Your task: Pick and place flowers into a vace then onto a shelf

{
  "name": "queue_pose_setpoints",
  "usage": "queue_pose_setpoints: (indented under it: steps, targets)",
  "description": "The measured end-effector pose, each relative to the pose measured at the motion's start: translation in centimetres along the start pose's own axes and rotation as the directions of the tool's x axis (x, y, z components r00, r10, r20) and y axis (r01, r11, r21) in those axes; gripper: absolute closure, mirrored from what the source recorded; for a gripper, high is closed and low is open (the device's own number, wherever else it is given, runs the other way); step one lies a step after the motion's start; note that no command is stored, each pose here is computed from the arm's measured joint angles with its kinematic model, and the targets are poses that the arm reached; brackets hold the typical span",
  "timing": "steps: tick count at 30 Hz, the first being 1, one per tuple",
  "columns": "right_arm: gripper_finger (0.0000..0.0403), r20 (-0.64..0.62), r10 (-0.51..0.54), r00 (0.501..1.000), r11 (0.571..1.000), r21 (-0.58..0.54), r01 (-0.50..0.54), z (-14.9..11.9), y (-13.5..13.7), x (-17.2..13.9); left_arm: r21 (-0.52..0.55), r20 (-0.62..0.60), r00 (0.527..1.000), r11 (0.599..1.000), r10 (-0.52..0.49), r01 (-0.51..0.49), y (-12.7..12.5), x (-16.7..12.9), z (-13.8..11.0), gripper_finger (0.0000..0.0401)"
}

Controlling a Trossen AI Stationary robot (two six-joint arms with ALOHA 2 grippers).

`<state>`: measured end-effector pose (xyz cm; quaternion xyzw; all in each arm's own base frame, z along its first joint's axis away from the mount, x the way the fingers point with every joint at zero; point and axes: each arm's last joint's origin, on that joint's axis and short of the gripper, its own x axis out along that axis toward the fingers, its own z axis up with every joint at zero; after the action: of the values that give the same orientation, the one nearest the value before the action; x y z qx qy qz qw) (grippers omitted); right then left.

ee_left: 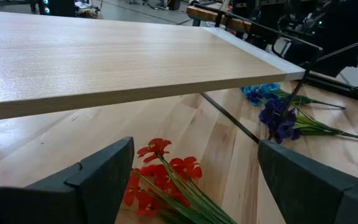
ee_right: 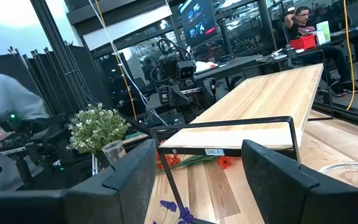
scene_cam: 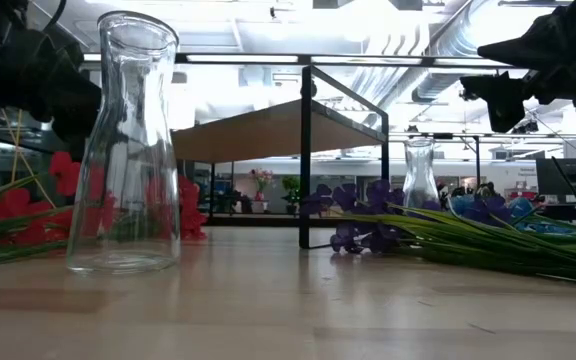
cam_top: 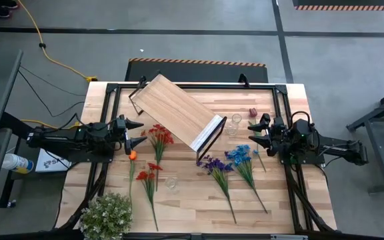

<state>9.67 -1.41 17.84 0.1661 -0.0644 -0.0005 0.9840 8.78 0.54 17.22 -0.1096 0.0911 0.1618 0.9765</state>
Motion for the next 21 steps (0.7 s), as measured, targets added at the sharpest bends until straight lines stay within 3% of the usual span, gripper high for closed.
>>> queue_pose_setpoints:
  steps: [21]
  targets:
    - [0.0180, 0.000, 0.000, 1.000, 1.000, 0.000, 0.000, 0.00, 0.00, 0.00, 0.031, 0.007, 1.000, 0.999, 0.027, -0.027, 0.08, 0.00, 0.01, 0.0025]
